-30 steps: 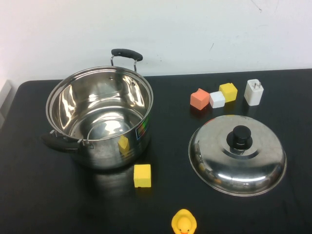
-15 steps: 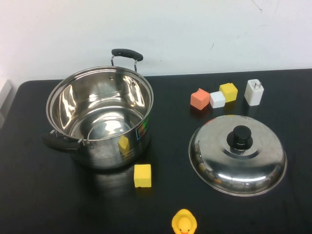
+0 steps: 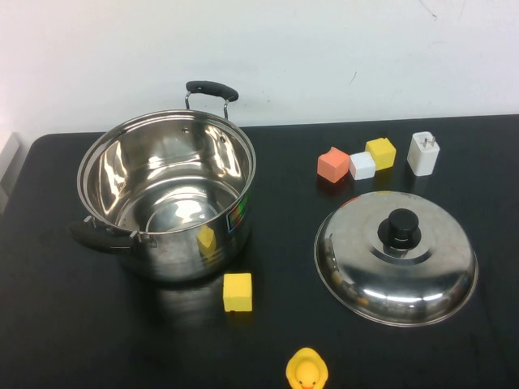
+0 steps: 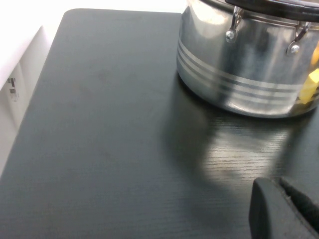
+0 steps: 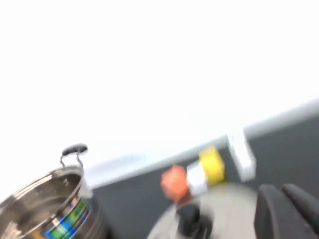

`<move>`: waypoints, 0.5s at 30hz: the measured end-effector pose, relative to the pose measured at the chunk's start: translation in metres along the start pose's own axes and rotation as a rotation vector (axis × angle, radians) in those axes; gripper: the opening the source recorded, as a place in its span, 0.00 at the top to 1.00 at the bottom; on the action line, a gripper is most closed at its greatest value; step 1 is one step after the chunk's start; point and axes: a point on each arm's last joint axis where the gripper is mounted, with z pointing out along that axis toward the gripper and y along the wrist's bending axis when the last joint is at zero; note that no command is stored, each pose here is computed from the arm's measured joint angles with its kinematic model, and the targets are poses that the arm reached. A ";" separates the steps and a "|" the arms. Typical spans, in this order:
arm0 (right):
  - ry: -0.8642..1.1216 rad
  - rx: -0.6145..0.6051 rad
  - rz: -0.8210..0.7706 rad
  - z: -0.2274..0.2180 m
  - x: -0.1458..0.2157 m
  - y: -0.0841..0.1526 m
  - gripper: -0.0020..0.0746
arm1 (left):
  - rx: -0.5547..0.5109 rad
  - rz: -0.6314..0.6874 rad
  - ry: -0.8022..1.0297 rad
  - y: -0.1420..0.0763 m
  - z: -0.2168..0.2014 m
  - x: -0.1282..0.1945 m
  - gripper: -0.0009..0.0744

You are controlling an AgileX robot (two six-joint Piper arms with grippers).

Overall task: Cover the pot
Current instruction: Pick up the pot lid

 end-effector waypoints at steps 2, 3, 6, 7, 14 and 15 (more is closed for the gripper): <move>-0.053 -0.035 -0.185 -0.007 -0.022 0.013 0.98 | 0.000 0.000 0.000 0.000 0.000 0.000 0.99; -0.070 -0.048 -0.262 -0.010 -0.031 0.019 0.98 | 0.000 0.000 0.000 0.000 0.000 0.000 0.99; -0.021 -0.080 -0.524 -0.011 -0.047 0.033 0.98 | 0.000 0.000 0.000 0.000 0.000 0.000 0.99; 0.009 -0.091 -0.590 -0.009 -0.052 0.036 0.98 | 0.000 0.000 0.000 0.000 0.000 0.000 0.99; 0.160 -0.088 -0.701 0.028 -0.068 0.041 0.97 | 0.000 -0.002 0.000 0.000 0.000 0.000 0.99; 0.183 -0.073 -0.700 0.035 -0.068 0.038 0.97 | 0.000 -0.002 0.000 0.000 0.000 0.000 0.99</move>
